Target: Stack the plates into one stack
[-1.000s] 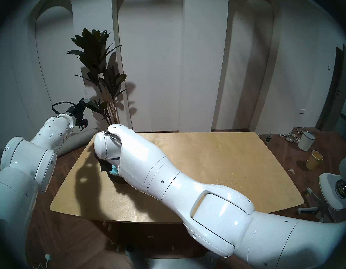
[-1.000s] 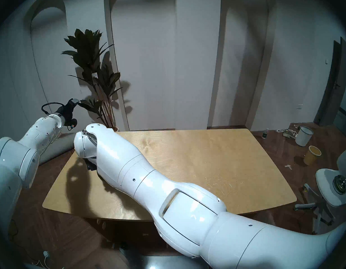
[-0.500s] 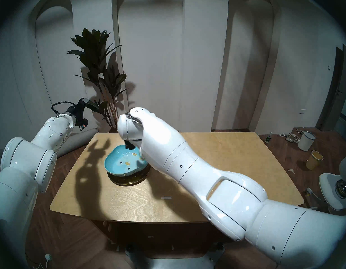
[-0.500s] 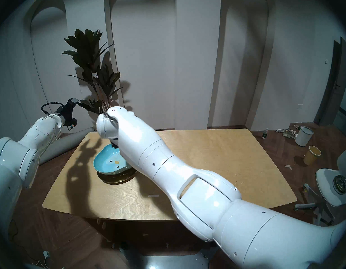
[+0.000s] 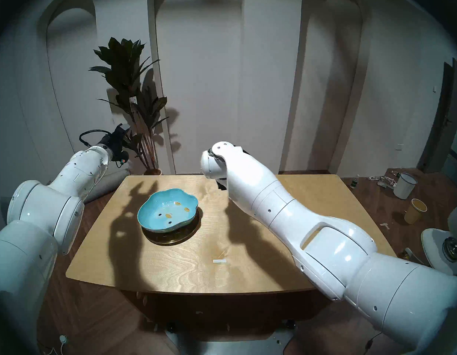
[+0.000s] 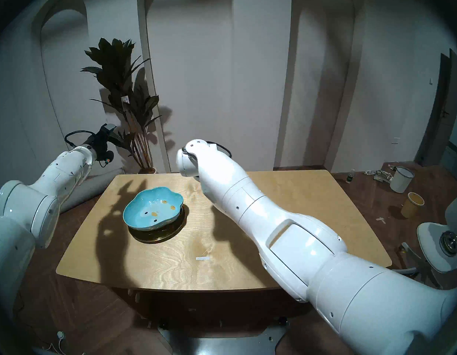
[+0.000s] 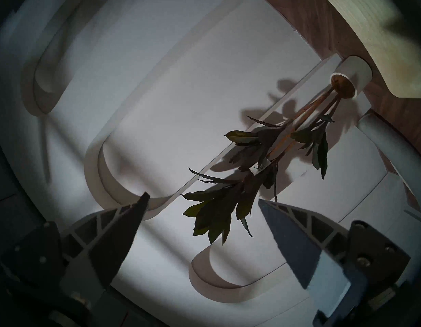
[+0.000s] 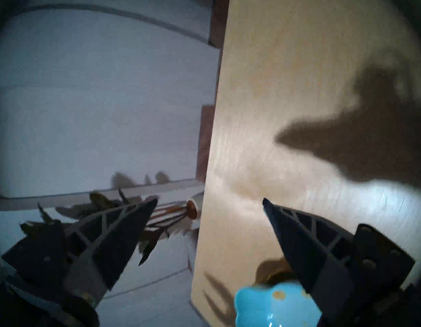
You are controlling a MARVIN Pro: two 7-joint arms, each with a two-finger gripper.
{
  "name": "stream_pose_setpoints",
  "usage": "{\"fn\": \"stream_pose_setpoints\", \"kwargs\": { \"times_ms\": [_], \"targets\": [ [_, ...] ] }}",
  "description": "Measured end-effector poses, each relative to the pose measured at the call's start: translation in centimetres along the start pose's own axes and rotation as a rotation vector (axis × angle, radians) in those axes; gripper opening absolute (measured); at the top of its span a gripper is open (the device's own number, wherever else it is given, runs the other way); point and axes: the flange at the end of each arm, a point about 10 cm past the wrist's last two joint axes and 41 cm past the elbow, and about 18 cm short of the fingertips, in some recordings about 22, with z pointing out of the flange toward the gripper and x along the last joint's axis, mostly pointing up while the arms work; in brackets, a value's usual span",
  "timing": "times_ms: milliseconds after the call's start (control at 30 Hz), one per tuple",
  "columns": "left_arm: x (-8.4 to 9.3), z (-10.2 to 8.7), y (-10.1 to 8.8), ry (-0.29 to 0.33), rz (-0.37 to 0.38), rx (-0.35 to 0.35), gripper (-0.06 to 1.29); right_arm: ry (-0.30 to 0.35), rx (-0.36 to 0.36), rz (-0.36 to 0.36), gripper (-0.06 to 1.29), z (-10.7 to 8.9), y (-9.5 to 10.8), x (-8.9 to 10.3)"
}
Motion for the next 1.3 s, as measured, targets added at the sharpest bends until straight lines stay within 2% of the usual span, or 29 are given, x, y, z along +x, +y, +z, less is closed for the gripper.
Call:
{"fn": "stream_pose_setpoints", "kwargs": {
  "times_ms": [133, 267, 333, 400, 567, 633, 767, 867, 933, 1100, 1133, 1200, 1300],
  "targets": [
    [1.2, 0.5, -1.0, 0.026, -0.020, 0.034, 1.23, 0.113, -0.047, -0.019, 1.21, 2.1, 1.2, 4.0],
    [2.3, 0.9, -1.9, 0.050, -0.035, 0.065, 1.23, 0.203, -0.069, -0.034, 1.21, 3.2, 1.6, 7.5],
    [2.9, 1.2, -2.5, 0.065, -0.046, 0.086, 1.23, 0.262, -0.072, -0.044, 1.21, 3.6, 1.4, 9.8],
    [3.4, 1.3, -2.8, 0.074, -0.052, 0.098, 1.23, 0.298, -0.071, -0.051, 1.21, 3.8, 1.1, 11.3],
    [4.8, 1.8, -4.2, 0.109, -0.077, 0.150, 1.23, 0.431, -0.040, -0.106, 1.21, 3.5, -0.8, 16.5],
    [5.0, 1.9, -4.5, 0.113, -0.081, 0.160, 1.23, 0.448, -0.032, -0.115, 1.21, 3.4, -1.2, 17.2],
    [5.9, 2.1, -5.6, 0.138, -0.107, 0.208, 1.23, 0.530, 0.012, -0.174, 1.21, 2.3, -3.3, 19.9],
    [6.5, 2.2, -6.0, 0.151, -0.122, 0.226, 1.23, 0.560, 0.030, -0.200, 1.21, 1.8, -4.1, 20.8],
    [7.5, 2.2, -6.3, 0.175, -0.144, 0.246, 1.23, 0.595, 0.048, -0.232, 1.22, 1.2, -5.0, 21.7],
    [11.3, 1.8, -6.5, 0.255, -0.202, 0.280, 1.23, 0.656, 0.072, -0.308, 1.23, 0.3, -6.3, 23.0],
    [11.9, 1.7, -6.5, 0.267, -0.209, 0.283, 1.23, 0.662, 0.072, -0.318, 1.23, 0.2, -6.3, 23.1],
    [14.2, 1.2, -6.5, 0.311, -0.240, 0.298, 1.23, 0.679, 0.066, -0.375, 1.23, 0.2, -6.3, 23.3],
    [16.3, 0.8, -6.6, 0.348, -0.271, 0.318, 1.23, 0.692, 0.054, -0.449, 1.23, 0.3, -5.8, 23.1]
  ]
}}
